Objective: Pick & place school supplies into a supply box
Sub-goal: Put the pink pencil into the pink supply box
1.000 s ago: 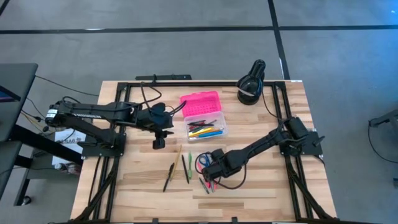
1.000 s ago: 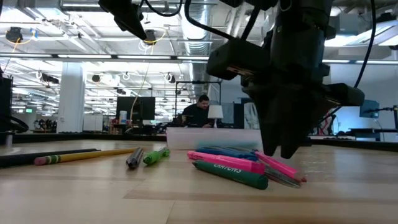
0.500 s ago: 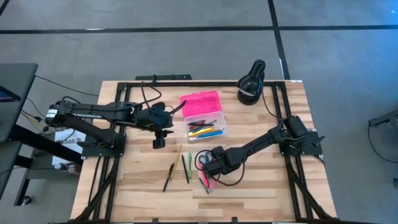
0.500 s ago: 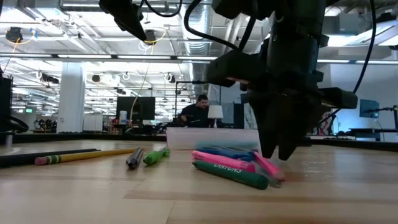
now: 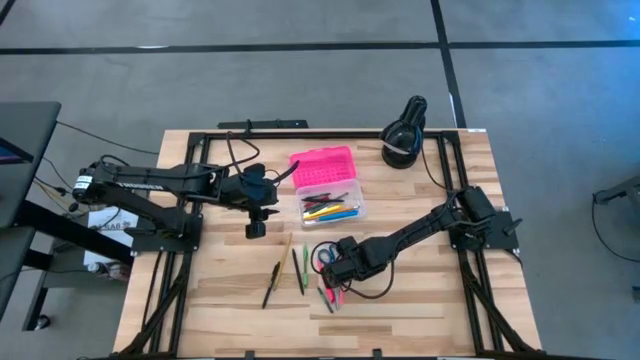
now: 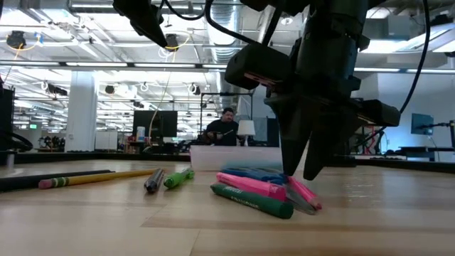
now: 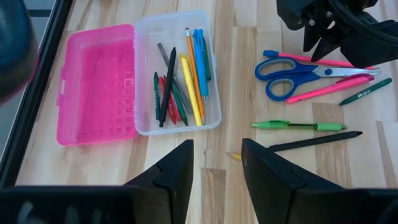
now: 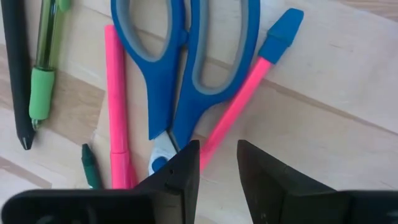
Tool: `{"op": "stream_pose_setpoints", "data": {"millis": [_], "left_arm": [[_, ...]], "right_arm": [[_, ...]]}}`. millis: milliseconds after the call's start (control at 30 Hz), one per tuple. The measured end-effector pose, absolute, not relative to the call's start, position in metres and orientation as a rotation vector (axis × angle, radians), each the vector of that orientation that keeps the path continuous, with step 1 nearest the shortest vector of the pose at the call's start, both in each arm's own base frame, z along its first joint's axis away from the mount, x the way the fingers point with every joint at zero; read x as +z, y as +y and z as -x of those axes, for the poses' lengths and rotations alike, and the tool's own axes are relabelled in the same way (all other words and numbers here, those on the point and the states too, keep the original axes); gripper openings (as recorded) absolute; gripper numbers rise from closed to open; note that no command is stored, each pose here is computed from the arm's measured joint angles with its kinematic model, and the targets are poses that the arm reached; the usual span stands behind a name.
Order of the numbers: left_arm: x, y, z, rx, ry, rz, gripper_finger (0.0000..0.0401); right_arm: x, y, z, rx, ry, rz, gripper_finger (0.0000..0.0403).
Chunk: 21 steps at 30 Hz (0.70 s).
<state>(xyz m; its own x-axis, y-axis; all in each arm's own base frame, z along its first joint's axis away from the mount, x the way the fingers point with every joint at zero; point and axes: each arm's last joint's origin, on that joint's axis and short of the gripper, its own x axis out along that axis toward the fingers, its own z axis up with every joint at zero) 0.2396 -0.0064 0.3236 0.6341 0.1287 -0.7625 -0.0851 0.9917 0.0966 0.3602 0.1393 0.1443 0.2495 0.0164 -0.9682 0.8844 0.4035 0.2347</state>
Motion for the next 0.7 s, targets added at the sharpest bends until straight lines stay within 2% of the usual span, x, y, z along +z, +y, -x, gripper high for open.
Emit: {"op": "stream_pose_setpoints", "data": {"millis": [700], "left_arm": [[0.324, -0.006, -0.24, 0.129, 0.874, -0.036, 0.013]], "right_arm": [[0.132, 0.141, -0.351, -0.771, 1.164, -0.991, 0.01]]}}
